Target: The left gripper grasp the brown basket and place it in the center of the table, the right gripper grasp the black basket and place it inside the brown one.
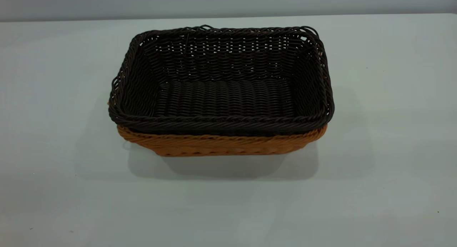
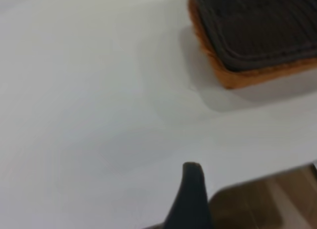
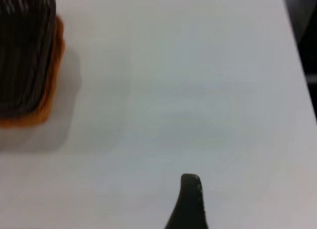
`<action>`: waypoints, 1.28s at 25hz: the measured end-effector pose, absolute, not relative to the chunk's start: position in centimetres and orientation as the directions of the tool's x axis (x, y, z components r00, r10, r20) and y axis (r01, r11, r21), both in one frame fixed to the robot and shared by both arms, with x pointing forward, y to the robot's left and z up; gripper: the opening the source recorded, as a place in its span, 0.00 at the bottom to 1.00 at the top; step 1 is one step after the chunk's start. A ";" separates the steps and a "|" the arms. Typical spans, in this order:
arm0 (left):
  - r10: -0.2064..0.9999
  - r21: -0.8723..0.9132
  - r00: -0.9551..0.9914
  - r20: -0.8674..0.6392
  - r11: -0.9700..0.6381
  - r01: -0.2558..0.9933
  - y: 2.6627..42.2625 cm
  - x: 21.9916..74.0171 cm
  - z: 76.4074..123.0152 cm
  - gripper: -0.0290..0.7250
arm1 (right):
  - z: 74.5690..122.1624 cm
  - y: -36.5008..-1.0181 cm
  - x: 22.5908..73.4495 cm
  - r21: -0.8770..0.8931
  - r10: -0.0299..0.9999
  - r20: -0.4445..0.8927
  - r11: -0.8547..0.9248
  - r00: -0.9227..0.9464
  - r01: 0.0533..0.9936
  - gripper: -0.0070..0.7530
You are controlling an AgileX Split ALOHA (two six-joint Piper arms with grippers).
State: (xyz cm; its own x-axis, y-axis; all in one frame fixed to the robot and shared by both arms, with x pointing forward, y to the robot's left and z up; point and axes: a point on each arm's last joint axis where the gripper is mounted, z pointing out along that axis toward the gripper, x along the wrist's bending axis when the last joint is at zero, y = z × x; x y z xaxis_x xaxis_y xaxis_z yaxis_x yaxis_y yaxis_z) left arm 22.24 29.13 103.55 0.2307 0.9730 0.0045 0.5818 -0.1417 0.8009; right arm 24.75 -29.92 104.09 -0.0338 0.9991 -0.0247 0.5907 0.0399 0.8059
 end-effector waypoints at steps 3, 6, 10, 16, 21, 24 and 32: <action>0.987 0.801 0.159 0.004 -0.098 0.591 29.0 22.3 103.6 0.80 | 104.1 -29.9 23.4 0.856 0.999 -0.023 0.037 -0.033 0.515 0.74; 0.990 0.801 0.138 0.004 -0.086 0.592 29.0 22.3 103.6 0.80 | 104.0 -29.9 23.2 0.858 0.999 -0.022 0.036 -0.033 0.512 0.74; 0.989 0.801 0.151 0.004 -0.093 0.591 29.0 22.3 103.6 0.80 | 104.0 -29.9 23.2 0.859 0.999 -0.017 0.033 -0.037 0.512 0.74; 0.987 0.801 0.162 0.004 -0.100 0.590 29.0 22.3 103.6 0.80 | 104.0 -29.9 23.2 0.859 0.999 -0.017 0.033 -0.037 0.512 0.74; 0.987 0.801 0.163 0.004 -0.101 0.590 29.0 22.3 103.6 0.80 | 104.0 -29.9 23.2 0.859 0.999 -0.017 0.033 -0.037 0.512 0.74; 0.987 0.801 0.163 0.004 -0.101 0.590 29.0 22.3 103.6 0.80 | 104.0 -29.9 23.2 0.859 0.999 -0.017 0.033 -0.037 0.512 0.74; 0.987 0.801 0.163 0.004 -0.101 0.590 29.0 22.3 103.6 0.80 | 104.0 -29.9 23.2 0.859 0.999 -0.017 0.033 -0.037 0.512 0.74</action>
State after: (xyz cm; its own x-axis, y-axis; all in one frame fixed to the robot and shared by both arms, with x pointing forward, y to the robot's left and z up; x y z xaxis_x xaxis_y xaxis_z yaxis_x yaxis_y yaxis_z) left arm 22.30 29.02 103.55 0.1631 0.9866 0.0036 0.5901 -0.1005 0.8010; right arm 23.24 -29.88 104.05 -0.0368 0.9992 -0.0168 0.5117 0.0333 0.8585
